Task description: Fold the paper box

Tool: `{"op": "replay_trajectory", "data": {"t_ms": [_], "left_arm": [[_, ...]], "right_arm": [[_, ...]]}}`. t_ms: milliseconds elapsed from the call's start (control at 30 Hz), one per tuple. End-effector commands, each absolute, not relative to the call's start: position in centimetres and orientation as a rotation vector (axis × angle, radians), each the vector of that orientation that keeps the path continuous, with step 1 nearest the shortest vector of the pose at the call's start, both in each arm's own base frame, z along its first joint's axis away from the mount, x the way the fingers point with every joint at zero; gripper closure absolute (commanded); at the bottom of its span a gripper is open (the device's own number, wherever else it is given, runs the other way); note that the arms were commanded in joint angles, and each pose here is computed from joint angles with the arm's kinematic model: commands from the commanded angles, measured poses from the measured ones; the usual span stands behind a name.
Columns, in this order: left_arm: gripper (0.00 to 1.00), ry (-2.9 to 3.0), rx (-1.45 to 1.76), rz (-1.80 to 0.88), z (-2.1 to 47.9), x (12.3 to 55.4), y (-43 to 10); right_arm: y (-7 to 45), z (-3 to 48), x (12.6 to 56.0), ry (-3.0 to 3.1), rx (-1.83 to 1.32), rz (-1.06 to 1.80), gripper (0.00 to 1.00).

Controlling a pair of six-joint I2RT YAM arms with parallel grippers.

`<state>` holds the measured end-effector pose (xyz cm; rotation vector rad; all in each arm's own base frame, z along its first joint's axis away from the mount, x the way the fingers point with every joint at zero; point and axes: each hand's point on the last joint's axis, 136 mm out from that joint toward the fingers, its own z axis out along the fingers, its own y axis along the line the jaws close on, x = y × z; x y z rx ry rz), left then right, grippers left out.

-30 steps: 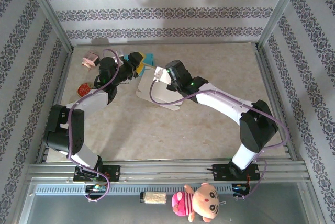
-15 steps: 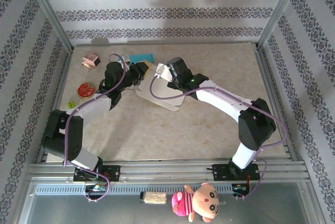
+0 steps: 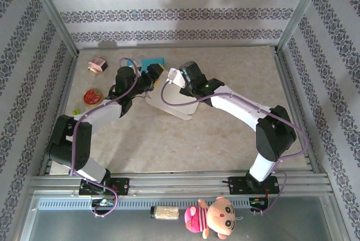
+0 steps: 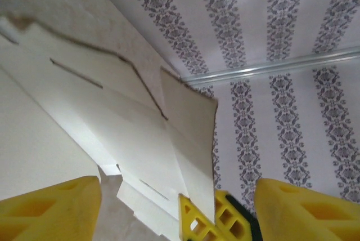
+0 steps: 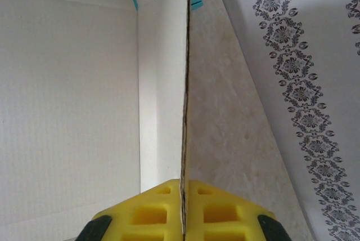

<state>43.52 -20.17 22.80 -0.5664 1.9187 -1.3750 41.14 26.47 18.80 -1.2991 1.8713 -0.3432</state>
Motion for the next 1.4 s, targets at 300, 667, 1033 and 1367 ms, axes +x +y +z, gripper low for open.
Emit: {"op": "replay_trajectory", "data": {"t_ms": [300, 667, 1033, 1367], "left_arm": [[0.3, 1.818, -0.684, -1.376, 23.8, 46.7, -17.8], [0.57, 1.792, -0.716, -1.439, 23.4, 47.0, -17.7], [0.66, 1.82, -0.761, -1.491, 21.6, 44.7, -18.7], [0.76, 1.779, -0.774, -1.635, 22.1, 44.6, -20.8]], "right_arm": [[26.5, 19.7, 41.2, 1.874, -1.274, -0.32, 0.96], [26.5, 19.6, 41.4, 1.876, -1.272, -0.338, 0.97], [26.1, 19.9, 42.9, 1.888, -1.208, -0.396, 0.99], [26.4, 20.0, 42.9, 1.892, -1.199, -0.391, 0.99]]}}
